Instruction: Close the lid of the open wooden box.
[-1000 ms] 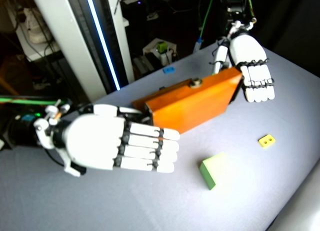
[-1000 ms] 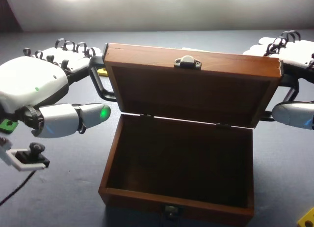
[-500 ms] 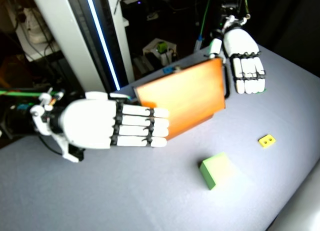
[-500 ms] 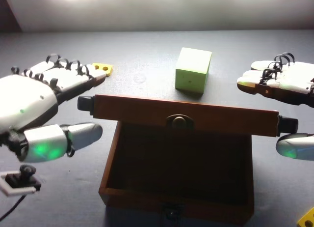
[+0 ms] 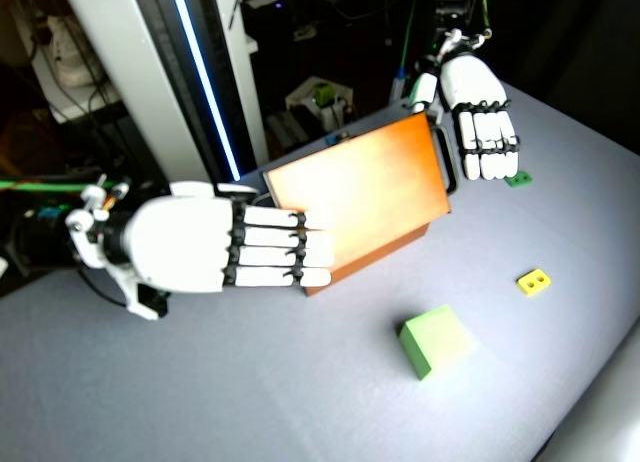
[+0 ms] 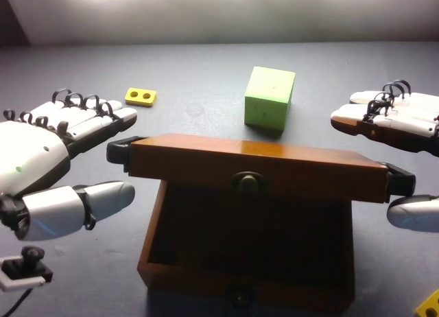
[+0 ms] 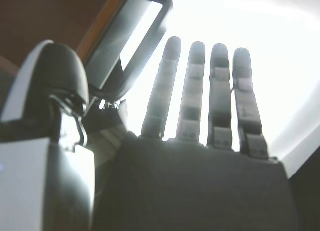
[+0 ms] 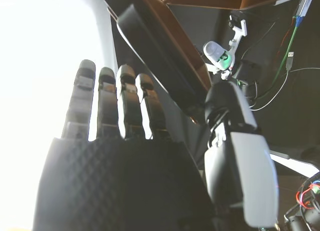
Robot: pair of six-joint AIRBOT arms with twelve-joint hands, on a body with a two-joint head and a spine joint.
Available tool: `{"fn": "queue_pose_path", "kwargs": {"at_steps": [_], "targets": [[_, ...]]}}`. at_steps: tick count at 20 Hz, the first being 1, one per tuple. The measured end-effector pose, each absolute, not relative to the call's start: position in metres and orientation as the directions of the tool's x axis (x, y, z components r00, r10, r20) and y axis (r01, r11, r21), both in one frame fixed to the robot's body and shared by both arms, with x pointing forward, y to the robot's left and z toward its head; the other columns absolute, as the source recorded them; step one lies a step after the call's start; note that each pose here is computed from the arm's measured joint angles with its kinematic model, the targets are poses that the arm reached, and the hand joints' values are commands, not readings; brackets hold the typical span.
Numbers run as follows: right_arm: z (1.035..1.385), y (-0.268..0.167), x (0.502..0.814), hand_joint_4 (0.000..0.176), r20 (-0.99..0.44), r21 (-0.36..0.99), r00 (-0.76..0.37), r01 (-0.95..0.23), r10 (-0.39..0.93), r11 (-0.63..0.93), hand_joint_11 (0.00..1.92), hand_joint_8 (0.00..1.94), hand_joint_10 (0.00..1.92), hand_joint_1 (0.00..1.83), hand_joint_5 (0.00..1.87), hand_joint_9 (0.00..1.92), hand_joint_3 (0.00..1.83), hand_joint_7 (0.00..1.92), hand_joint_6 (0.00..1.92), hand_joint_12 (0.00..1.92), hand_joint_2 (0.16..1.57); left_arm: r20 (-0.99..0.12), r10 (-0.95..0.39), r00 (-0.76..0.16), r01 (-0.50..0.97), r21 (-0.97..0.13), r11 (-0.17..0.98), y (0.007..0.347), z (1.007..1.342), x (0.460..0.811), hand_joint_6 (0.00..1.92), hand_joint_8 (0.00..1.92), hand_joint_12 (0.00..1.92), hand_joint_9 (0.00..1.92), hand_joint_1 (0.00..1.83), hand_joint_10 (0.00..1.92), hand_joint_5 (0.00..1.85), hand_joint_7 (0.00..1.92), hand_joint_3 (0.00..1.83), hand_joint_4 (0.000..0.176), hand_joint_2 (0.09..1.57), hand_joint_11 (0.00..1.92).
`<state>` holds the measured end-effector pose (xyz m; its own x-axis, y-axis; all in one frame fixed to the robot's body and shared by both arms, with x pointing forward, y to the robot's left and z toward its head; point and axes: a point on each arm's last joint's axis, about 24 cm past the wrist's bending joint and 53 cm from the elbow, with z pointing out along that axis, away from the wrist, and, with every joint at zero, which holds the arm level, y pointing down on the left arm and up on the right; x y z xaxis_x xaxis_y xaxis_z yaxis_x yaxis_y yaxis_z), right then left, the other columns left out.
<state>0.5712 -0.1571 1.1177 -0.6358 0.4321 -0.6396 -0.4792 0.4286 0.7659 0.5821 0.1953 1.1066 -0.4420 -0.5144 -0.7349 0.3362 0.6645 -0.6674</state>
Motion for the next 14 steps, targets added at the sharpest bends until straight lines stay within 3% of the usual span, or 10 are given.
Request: {"fn": "queue_pose_path", "kwargs": {"at_steps": [2,3,6,10,12,13,14], "targets": [[1.121,-0.156,0.569,0.061,-0.631,0.773,-0.640,-0.477,0.438,0.418,0.01,0.00,0.00,0.46,0.00,0.00,0.00,0.00,0.00,0.00,1.18,-0.736,-0.512,-0.443,0.335,-0.666,0.667,0.197,1.105,0.581,0.00,0.00,0.31,0.11,0.00,0.01,0.11,0.09,0.00,0.000,1.32,0.00],[1.125,-0.154,0.565,0.089,-0.629,0.776,-0.642,-0.484,0.439,0.405,0.00,0.00,0.00,0.47,0.00,0.00,0.00,0.00,0.00,0.00,1.15,-0.736,-0.513,-0.442,0.332,-0.666,0.668,0.198,1.105,0.581,0.00,0.00,0.28,0.10,0.00,0.00,0.11,0.09,0.00,0.000,1.33,0.00],[1.127,-0.155,0.558,0.104,-0.623,0.781,-0.649,-0.484,0.437,0.395,0.00,0.00,0.00,0.48,0.00,0.00,0.00,0.00,0.00,0.00,1.14,-0.736,-0.509,-0.447,0.326,-0.664,0.673,0.199,1.102,0.579,0.00,0.00,0.27,0.10,0.00,0.00,0.11,0.09,0.00,0.000,1.33,0.00],[1.130,-0.157,0.552,0.150,-0.618,0.785,-0.653,-0.481,0.438,0.391,0.02,0.00,0.00,0.50,0.00,0.00,0.00,0.00,0.00,0.01,1.10,-0.730,-0.511,-0.454,0.316,-0.668,0.673,0.199,1.099,0.577,0.00,0.00,0.28,0.10,0.00,0.00,0.11,0.09,0.00,0.000,1.34,0.00],[1.126,-0.158,0.548,0.151,-0.613,0.788,-0.663,-0.472,0.430,0.396,0.02,0.00,0.00,0.50,0.00,0.00,0.00,0.00,0.00,0.01,1.09,-0.730,-0.510,-0.456,0.313,-0.668,0.675,0.201,1.098,0.576,0.00,0.00,0.28,0.10,0.00,0.00,0.12,0.09,0.00,0.000,1.34,0.00],[1.124,-0.159,0.547,0.162,-0.611,0.788,-0.667,-0.466,0.426,0.401,0.02,0.00,0.00,0.51,0.00,0.00,0.00,0.00,0.00,0.01,1.09,-0.729,-0.509,-0.457,0.313,-0.667,0.676,0.201,1.098,0.576,0.00,0.00,0.28,0.10,0.00,0.00,0.12,0.09,0.00,0.000,1.34,0.00],[1.123,-0.159,0.546,0.159,-0.608,0.791,-0.669,-0.462,0.427,0.402,0.02,0.00,0.00,0.51,0.00,0.00,0.00,0.00,0.00,0.01,1.09,-0.729,-0.511,-0.455,0.313,-0.668,0.675,0.201,1.098,0.577,0.00,0.00,0.27,0.09,0.00,0.00,0.11,0.08,0.00,0.000,1.35,0.00]]}}
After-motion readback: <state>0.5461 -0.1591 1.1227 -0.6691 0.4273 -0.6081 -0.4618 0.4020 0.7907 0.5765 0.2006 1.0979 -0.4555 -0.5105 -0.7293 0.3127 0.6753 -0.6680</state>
